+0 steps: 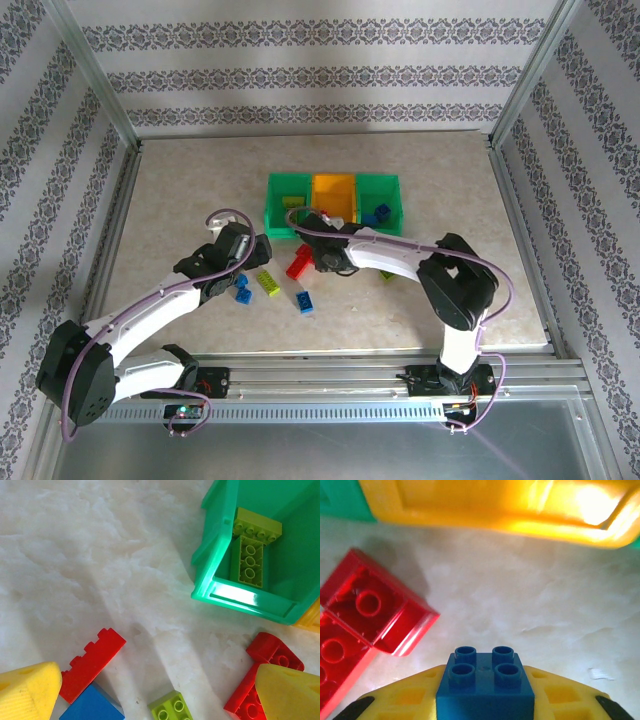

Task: Sort the legos into containers by color
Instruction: Place the lego in the container.

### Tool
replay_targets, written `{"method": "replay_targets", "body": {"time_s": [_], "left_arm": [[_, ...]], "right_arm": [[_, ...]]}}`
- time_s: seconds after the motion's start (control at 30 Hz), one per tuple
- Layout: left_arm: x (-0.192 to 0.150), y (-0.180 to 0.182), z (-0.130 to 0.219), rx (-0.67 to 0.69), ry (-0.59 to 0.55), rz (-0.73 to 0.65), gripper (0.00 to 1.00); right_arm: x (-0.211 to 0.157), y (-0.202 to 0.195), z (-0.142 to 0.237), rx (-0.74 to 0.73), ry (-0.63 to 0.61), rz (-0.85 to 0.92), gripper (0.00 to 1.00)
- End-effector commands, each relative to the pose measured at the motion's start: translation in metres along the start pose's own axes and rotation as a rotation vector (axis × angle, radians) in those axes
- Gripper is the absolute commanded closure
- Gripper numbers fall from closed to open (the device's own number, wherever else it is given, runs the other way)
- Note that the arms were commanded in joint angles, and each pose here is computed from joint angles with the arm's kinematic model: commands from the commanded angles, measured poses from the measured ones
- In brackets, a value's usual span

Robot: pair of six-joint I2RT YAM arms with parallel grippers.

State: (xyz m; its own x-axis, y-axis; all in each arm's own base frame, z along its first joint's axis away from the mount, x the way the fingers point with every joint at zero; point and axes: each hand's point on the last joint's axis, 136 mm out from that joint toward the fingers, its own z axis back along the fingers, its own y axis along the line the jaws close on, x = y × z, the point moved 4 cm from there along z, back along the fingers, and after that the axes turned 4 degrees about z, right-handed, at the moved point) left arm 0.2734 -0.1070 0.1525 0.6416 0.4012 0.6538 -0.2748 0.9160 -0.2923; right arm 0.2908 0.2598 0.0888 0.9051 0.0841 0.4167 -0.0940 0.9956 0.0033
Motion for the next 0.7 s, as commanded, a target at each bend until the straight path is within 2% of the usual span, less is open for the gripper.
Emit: {"method": "replay_targets", "body": {"time_s": [0.0,0.23,0.67], "left_arm": [[0.019,-0.002,0.004,0.010,-0.069,0.007,0.00],[0.023,-0.001,0.008,0.004,-0.097,0.008,0.00],[0.020,-0.004,0.006,-0.024,-0.094,0.001,0.00]], "right_arm": [[0.016,-0.020,0.016,-0.051,-0.078,-0.015,0.83],[0.047,-0.041,0.034,-0.062,-0.161,-0.056,0.83],[0.089,-0.095,0.049,-0.112,-0.236,-0.117,0.80]]}}
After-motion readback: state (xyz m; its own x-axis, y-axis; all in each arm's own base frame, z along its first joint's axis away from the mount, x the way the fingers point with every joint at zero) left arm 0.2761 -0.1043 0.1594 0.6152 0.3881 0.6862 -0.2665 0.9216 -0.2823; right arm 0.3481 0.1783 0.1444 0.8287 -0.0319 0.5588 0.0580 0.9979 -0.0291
